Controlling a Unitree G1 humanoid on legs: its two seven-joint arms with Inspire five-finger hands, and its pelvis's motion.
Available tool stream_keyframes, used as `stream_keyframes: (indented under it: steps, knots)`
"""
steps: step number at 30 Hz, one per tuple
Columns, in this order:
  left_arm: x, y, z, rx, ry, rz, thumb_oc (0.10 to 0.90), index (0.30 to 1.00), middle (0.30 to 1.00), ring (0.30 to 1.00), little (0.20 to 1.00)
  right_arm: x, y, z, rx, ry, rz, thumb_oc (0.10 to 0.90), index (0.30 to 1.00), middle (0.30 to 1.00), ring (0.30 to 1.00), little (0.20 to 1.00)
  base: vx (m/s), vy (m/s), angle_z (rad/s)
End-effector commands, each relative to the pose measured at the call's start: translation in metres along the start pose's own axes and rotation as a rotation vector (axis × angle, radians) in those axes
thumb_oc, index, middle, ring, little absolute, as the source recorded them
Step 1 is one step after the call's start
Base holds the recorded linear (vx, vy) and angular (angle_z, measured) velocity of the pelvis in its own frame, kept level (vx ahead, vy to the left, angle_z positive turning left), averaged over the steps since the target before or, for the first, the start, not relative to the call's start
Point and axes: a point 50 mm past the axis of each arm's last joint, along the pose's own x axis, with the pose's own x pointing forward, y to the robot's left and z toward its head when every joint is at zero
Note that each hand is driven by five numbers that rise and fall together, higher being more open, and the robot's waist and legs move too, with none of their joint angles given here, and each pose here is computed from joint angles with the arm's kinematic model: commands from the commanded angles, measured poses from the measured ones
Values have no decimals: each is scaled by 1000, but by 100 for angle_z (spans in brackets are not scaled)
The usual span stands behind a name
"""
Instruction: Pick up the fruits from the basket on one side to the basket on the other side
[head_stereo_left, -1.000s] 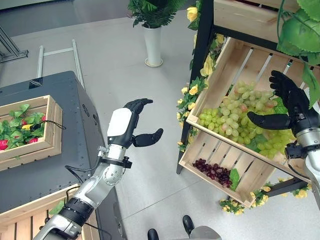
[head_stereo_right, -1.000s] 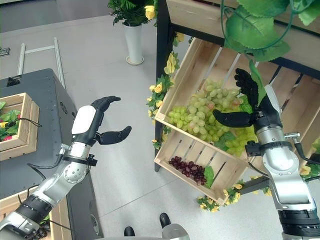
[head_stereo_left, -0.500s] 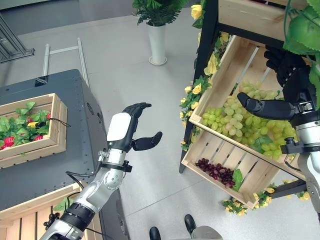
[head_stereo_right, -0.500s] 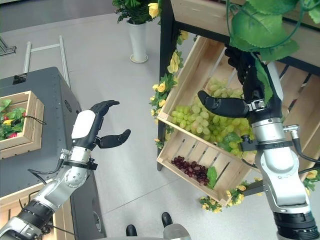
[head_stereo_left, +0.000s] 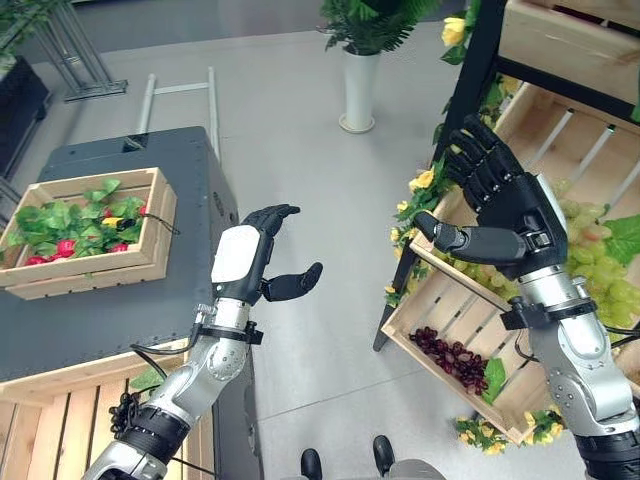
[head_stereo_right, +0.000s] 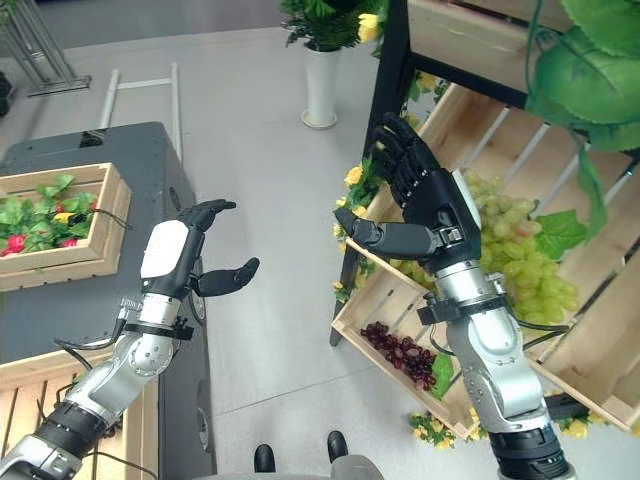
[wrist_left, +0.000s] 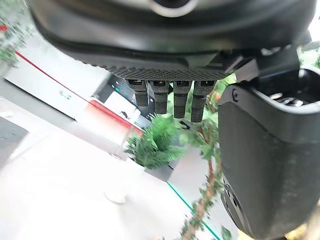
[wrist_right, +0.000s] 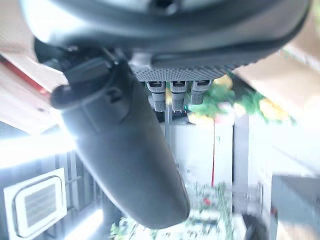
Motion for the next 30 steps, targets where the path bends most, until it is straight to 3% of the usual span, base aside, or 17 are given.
stream_keyframes:
  steps: [1, 14, 25, 30]
  knots:
    - [23, 34, 11, 4, -114, 226, 800, 900, 900, 900, 900, 19, 10, 28, 97, -200, 83, 800, 900, 900, 900, 900, -8, -26, 19]
    - [2, 53, -17, 78, -4, 302, 800, 900, 900, 900, 900, 11, 29, -21, 324, -45, 188, 800, 900, 900, 900, 900, 2, -31, 13]
    - [-20, 63, -44, 215, 137, 339, 800, 900, 900, 900, 900, -7, 44, -76, 294, 242, 292, 800, 900, 900, 900, 900, 22, -17, 16]
    - [-30, 79, -65, 373, 210, 336, 800, 900, 900, 900, 900, -32, 44, -114, 123, 474, 348, 800, 900, 900, 900, 900, 36, 30, 30]
